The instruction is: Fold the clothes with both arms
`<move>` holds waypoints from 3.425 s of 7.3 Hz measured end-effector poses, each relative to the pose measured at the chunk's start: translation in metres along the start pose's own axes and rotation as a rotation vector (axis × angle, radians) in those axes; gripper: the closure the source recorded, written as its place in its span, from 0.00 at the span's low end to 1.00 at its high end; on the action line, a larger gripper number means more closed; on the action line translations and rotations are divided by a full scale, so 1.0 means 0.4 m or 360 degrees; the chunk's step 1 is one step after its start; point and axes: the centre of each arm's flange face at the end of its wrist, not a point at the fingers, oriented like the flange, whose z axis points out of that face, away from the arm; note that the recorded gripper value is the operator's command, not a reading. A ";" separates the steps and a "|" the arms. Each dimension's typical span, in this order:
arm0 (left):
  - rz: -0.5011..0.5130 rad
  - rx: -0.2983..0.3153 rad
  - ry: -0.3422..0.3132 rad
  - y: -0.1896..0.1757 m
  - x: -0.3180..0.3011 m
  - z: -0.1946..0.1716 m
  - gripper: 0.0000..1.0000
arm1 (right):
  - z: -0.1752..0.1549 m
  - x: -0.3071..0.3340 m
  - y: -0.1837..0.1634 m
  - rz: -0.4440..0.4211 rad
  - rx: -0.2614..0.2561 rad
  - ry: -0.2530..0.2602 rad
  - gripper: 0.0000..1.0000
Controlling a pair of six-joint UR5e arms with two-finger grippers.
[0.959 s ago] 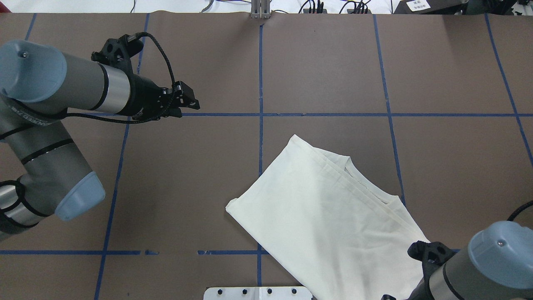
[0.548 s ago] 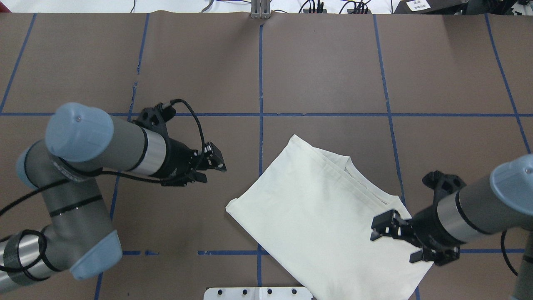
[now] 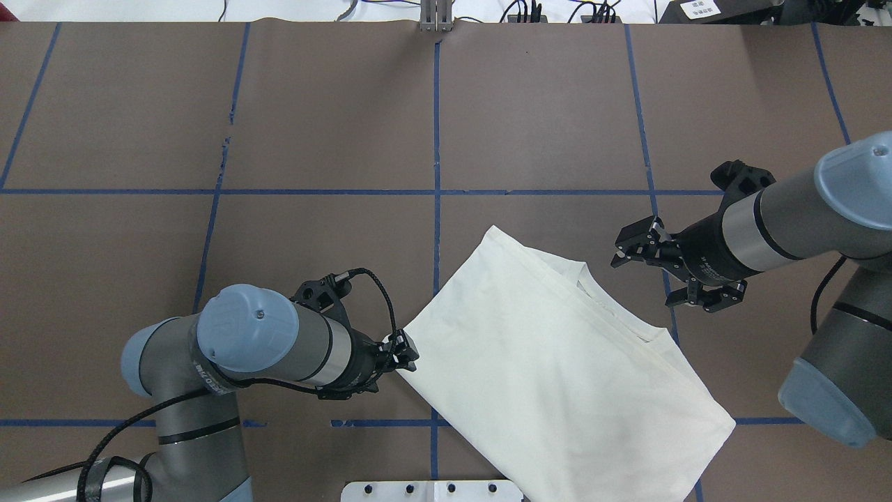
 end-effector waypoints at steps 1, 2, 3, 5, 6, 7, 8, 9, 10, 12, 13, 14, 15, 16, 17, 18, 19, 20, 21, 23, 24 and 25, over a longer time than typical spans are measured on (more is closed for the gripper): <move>0.0002 0.0017 -0.0015 -0.002 0.004 0.023 0.30 | 0.001 -0.001 -0.007 -0.0008 0.0013 0.0000 0.00; 0.0001 0.0041 -0.0027 -0.009 0.010 0.044 0.30 | 0.003 -0.001 -0.011 -0.0010 0.0019 0.0001 0.00; 0.0001 0.0057 -0.0034 -0.014 0.017 0.060 0.32 | 0.004 -0.001 -0.013 -0.0011 0.0027 0.0002 0.00; 0.0008 0.0077 -0.0057 -0.029 0.014 0.081 0.54 | 0.008 0.000 -0.019 -0.0011 0.0047 0.0004 0.00; 0.0008 0.0094 -0.0070 -0.037 0.009 0.091 1.00 | 0.010 0.000 -0.020 -0.0010 0.0053 0.0005 0.00; 0.0005 0.0121 -0.0076 -0.047 0.007 0.094 1.00 | 0.011 0.000 -0.021 -0.0009 0.0057 0.0006 0.00; 0.0000 0.0149 -0.0079 -0.063 0.009 0.089 1.00 | 0.012 0.000 -0.022 -0.0008 0.0059 0.0007 0.00; 0.0016 0.0179 -0.0082 -0.088 0.013 0.076 1.00 | 0.013 0.002 -0.023 -0.0007 0.0059 0.0009 0.00; 0.0059 0.0218 -0.0091 -0.125 0.019 0.057 1.00 | 0.014 0.004 -0.024 -0.0005 0.0060 0.0013 0.00; 0.0173 0.0333 -0.0078 -0.249 0.045 -0.015 1.00 | 0.015 0.008 -0.025 -0.0002 0.0061 0.0017 0.00; 0.0211 0.0417 -0.0057 -0.341 0.076 -0.062 1.00 | 0.015 0.009 -0.026 -0.0002 0.0063 0.0017 0.00; 0.0211 0.0510 -0.0035 -0.455 0.132 -0.090 1.00 | 0.015 0.009 -0.027 -0.0001 0.0068 0.0018 0.00; 0.0198 0.0597 0.0005 -0.581 0.203 -0.100 1.00 | 0.015 0.005 -0.024 -0.0006 0.0072 0.0013 0.00; 0.0192 0.0674 0.0045 -0.709 0.269 -0.103 1.00 | 0.018 -0.004 -0.015 -0.0020 0.0067 0.0005 0.00; 0.0206 0.0728 0.0069 -0.813 0.325 -0.096 0.53 | 0.030 -0.018 0.004 -0.0045 0.0070 -0.0004 0.00; 0.0227 0.0753 0.0094 -0.869 0.364 -0.091 0.49 | 0.053 -0.037 0.037 -0.0084 0.0094 -0.0012 0.00; 0.0253 0.0737 0.0136 -0.866 0.381 -0.105 0.49 | 0.097 -0.061 0.087 -0.0134 0.0142 -0.0015 0.00; 0.0274 0.0652 0.0202 -0.798 0.358 -0.145 0.49 | 0.152 -0.087 0.146 -0.0183 0.0202 -0.0006 0.00; 0.0287 0.0541 0.0261 -0.702 0.288 -0.202 0.49 | 0.213 -0.101 0.206 -0.0215 0.0256 0.0026 0.00; 0.0302 0.0464 0.0299 -0.620 0.198 -0.261 0.49 | 0.333 -0.106 0.288 -0.0230 0.0347 0.0088 0.03; 0.0301 0.0455 0.0295 -0.613 0.184 -0.263 0.49 | 0.384 -0.119 0.299 -0.0229 0.0383 0.0109 0.11; 0.0299 0.0450 0.0291 -0.610 0.179 -0.259 0.49 | 0.412 -0.130 0.302 -0.0224 0.0401 0.0121 0.13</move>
